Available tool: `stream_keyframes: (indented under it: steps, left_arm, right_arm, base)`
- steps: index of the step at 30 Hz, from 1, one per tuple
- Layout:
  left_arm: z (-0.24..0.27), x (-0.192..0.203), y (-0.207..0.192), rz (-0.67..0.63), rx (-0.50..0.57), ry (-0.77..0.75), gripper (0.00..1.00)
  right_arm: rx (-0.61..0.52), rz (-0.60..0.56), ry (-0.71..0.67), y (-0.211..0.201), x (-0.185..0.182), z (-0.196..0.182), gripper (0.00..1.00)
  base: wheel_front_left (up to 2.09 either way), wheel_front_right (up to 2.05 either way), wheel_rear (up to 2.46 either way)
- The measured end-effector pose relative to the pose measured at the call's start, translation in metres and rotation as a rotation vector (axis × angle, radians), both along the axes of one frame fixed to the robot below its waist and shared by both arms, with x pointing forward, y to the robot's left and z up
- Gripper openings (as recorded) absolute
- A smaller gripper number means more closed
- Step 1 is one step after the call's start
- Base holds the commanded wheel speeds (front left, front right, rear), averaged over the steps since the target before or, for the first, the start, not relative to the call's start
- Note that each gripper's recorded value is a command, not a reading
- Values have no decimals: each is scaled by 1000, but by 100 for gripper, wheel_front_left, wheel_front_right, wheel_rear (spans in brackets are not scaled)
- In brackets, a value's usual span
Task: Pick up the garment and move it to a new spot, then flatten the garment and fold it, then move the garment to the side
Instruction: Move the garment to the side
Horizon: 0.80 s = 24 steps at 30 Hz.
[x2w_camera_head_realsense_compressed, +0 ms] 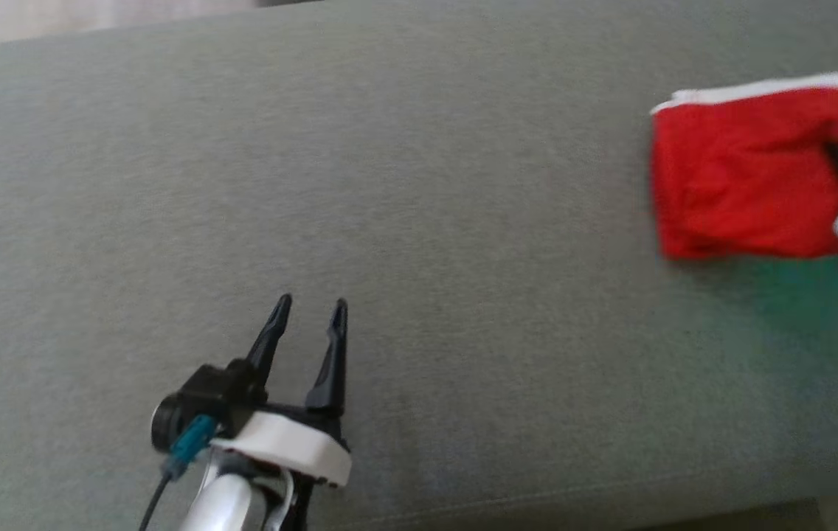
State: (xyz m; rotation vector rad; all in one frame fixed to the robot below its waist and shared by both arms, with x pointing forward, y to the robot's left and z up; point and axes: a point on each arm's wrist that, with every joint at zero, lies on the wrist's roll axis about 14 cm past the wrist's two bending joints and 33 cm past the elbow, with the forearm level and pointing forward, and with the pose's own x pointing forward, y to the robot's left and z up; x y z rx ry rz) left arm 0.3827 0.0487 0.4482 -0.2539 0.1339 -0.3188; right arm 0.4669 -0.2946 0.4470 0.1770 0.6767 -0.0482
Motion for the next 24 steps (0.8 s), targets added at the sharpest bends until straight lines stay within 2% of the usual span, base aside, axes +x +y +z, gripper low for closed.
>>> stream_keyframes:
  steps: [4,7,12,16,17,18,21,24]
  left_arm:
    - [-10,6,-18,-63,5,15,100]
    - [-18,2,-20,-71,12,39,100]
    - [-23,-5,1,-14,33,61,100]
    - [-22,-8,22,53,45,61,100]
    - [-24,-9,28,71,49,67,100]
    - [-25,-11,32,85,51,72,100]
    - [-28,-14,39,108,53,86,100]
    - [-28,-12,41,116,53,84,100]
  right_arm:
    - [-82,-74,14,-50,2,19,0]
    - [-160,-97,71,-72,4,21,0]
    - [-335,-104,215,-107,-3,13,0]
    - [-456,-94,257,-125,3,15,0]
    - [-497,-90,243,-130,7,19,22]
    - [-542,-85,226,-135,11,24,100]
    - [-645,-86,135,-146,29,41,100]
    - [-697,-73,70,-144,42,49,100]
  base:
    - [0,0,0]
    - [0,0,0]
    - [0,0,0]
    - [0,0,0]
    - [0,0,0]
    - [0,0,0]
    - [0,0,0]
    - [0,0,0]
